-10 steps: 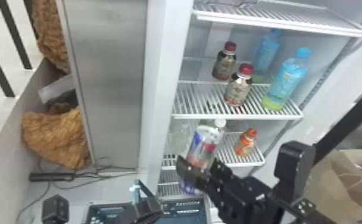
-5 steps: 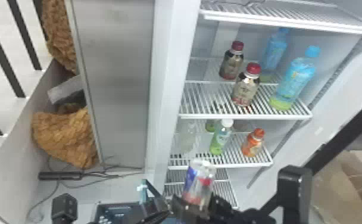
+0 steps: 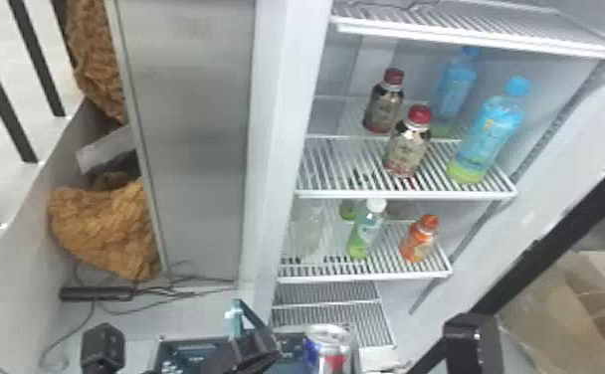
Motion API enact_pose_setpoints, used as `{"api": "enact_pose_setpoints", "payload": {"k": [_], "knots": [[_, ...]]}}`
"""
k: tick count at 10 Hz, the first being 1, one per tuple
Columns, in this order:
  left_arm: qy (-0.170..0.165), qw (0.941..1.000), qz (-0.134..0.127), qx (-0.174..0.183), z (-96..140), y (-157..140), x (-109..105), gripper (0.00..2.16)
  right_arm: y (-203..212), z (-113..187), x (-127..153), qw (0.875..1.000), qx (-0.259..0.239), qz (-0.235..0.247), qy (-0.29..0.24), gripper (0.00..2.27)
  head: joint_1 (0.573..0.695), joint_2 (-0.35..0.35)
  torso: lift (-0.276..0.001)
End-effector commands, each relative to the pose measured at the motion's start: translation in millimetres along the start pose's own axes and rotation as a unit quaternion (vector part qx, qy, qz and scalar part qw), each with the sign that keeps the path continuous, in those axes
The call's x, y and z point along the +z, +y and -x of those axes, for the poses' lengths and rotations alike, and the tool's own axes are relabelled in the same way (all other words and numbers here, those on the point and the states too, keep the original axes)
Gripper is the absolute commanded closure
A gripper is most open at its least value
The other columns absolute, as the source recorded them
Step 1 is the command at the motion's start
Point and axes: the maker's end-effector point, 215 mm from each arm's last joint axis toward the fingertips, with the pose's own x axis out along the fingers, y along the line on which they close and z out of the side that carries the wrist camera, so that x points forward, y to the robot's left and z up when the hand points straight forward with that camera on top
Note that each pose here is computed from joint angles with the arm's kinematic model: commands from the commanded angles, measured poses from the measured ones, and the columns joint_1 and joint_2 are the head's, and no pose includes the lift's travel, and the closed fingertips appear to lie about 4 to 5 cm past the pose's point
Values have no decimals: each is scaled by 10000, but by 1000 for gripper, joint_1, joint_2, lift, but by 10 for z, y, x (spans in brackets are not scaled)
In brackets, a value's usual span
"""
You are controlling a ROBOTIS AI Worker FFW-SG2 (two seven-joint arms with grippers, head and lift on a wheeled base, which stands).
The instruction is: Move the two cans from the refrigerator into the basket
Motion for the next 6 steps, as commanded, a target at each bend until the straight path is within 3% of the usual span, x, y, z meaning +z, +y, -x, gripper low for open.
{"api": "enact_pose_setpoints", "payload": {"k": [1, 3, 4, 6], "knots": [[-5, 10000, 11, 1, 3, 5, -7, 1190, -34, -28, -86, 9999, 20, -69, 126, 889, 695, -218, -31], [-7, 10000, 13, -9, 2, 0, -6, 1191, -30, -38, -118, 9998, 49, -89, 183, 306, 695, -222, -31], [-11, 10000, 24, -5, 7, 6, -14, 1191, -27, -36, -115, 9998, 58, -95, 180, 134, 695, -223, -31], [-24, 10000, 30, 0, 17, 11, -14, 1191, -139, 0, 6, 9999, -108, -38, -9, 105, 695, -223, -31]]}}
